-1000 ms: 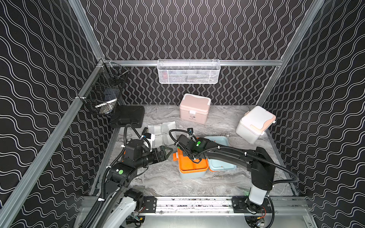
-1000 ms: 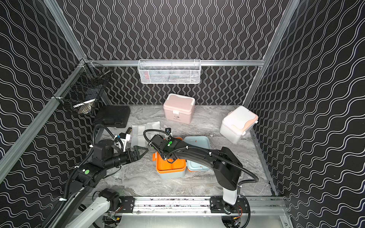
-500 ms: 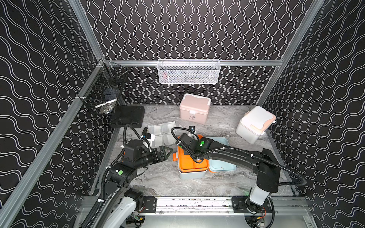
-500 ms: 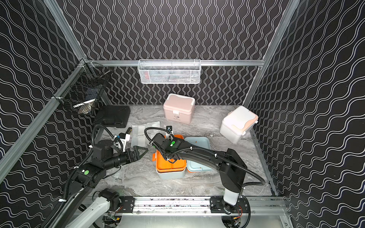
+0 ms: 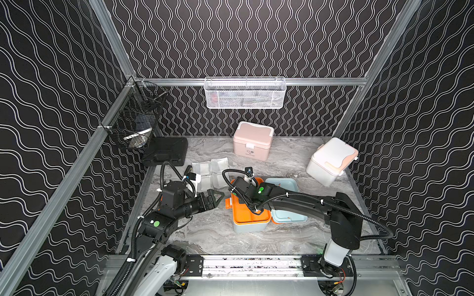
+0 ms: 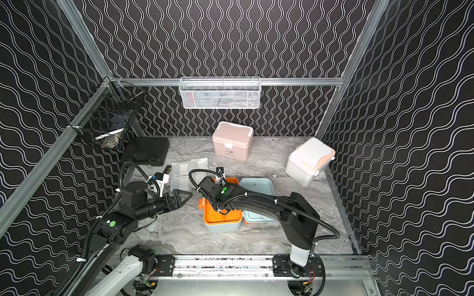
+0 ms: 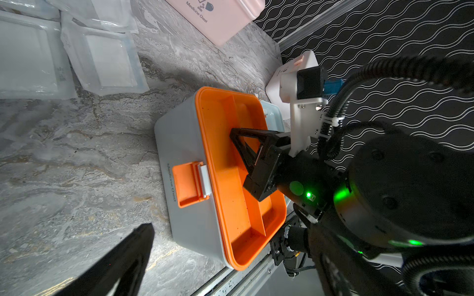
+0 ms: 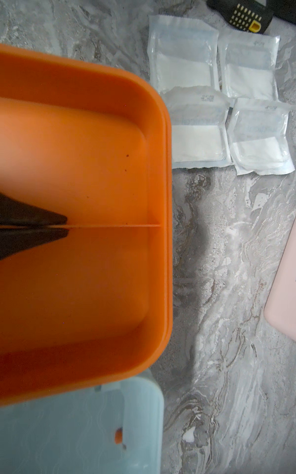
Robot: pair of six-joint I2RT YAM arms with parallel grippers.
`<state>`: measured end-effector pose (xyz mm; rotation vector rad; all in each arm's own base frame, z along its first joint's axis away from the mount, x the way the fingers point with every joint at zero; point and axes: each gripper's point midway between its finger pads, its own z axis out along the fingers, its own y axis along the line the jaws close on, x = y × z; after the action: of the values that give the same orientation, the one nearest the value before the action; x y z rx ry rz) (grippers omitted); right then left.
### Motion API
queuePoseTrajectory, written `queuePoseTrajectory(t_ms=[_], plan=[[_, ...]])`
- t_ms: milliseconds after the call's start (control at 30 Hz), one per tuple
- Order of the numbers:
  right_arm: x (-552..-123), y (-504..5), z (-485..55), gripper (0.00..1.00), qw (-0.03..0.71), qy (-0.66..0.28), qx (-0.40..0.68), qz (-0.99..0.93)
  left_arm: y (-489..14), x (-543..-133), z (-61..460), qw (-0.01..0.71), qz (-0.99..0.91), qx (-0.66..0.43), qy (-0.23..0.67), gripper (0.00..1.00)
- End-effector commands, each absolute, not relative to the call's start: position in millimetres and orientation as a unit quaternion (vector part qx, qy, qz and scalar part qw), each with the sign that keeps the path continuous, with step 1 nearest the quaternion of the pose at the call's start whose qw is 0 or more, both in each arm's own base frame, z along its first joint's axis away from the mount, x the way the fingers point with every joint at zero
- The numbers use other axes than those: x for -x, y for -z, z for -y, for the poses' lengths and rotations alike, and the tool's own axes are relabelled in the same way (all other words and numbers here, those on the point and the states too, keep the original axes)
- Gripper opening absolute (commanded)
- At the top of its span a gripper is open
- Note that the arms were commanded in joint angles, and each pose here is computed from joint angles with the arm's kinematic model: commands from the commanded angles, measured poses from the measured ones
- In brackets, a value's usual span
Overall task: Open first aid kits and take out gauze
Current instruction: Close the lid of the first aid kit.
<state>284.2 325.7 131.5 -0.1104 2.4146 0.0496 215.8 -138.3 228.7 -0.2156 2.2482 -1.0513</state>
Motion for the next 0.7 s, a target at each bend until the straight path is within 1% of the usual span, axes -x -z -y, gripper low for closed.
queuePoseTrajectory(t_ms=[0,300,500,533,567,667], plan=[[-280.0,-130.0,-325.9,0.0,0.336,-0.015,0.024,-0.942,-229.9,-215.2,139.6,0.316,-0.853,0.084,0.406,0.99],[-268.4,-101.8,-320.3,0.0,0.307,0.009,0.02,-0.951,-229.3,-213.9,138.9,0.316,-0.854,0.085,0.405,0.99],[-262.4,-109.1,-327.7,0.0,0.295,-0.009,0.053,-0.954,-227.1,-214.2,139.3,0.312,-0.853,0.09,0.408,0.99],[-260.4,-111.3,-331.4,0.08,0.29,-0.017,0.064,-0.955,-227.7,-214.6,139.9,0.31,-0.854,0.09,0.408,0.99],[-258.0,-115.0,-335.9,0.21,0.286,-0.03,0.08,-0.955,-228.4,-214.9,140.0,0.309,-0.855,0.09,0.408,0.99],[-252.9,-129.8,-342.9,0.56,0.285,-0.066,0.11,-0.95,-234.0,-213.6,139.1,0.308,-0.857,0.088,0.404,0.99]])
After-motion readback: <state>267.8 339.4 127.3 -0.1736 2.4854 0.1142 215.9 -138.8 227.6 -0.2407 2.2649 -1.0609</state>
